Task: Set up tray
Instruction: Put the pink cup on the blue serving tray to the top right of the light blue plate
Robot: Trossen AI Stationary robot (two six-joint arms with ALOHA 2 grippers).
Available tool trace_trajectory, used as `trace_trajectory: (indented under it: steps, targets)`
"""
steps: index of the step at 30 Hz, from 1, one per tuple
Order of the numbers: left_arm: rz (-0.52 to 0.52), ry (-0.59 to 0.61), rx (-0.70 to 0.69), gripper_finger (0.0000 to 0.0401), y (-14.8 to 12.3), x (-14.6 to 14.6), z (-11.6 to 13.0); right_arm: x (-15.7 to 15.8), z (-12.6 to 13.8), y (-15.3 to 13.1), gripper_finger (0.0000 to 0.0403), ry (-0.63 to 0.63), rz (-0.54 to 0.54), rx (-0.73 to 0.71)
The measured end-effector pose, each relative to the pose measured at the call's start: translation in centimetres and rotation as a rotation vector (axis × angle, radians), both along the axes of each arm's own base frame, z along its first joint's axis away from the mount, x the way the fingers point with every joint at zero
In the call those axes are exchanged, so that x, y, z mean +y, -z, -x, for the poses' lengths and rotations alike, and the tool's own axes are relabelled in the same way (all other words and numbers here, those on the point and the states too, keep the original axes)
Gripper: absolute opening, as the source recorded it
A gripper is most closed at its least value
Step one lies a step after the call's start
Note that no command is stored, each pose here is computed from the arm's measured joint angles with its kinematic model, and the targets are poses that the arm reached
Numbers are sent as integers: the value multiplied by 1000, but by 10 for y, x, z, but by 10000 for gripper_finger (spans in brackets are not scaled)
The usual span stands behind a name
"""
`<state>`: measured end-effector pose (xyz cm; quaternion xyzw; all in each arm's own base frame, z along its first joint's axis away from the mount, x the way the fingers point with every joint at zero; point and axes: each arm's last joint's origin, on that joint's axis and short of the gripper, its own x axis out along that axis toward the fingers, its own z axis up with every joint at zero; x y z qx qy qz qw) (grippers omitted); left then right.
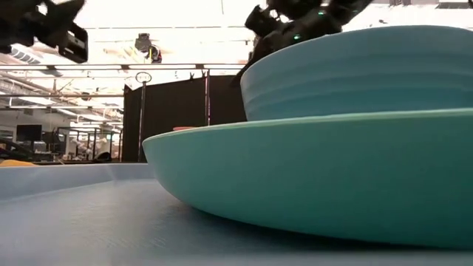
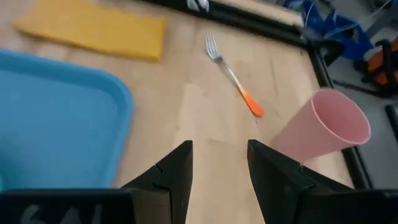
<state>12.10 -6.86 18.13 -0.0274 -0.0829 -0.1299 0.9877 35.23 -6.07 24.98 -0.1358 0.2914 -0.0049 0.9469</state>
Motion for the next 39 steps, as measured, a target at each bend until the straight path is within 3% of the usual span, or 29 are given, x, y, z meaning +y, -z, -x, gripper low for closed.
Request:
trace_trajectory:
  steps: [10,17,23,39]
  targets:
    - [50,-137,36,120,2,10,-4,-33,-43,7,141,-42,73,84]
    - [43,-157,36,120,2,13,-6,-49,-61,3,141,-40,85,69]
    - [46,-198,32,120,2,18,-8,-63,-79,3,141,-45,86,151]
    - [55,-272,23,120,1,29,-11,-97,-106,3,141,-79,65,229]
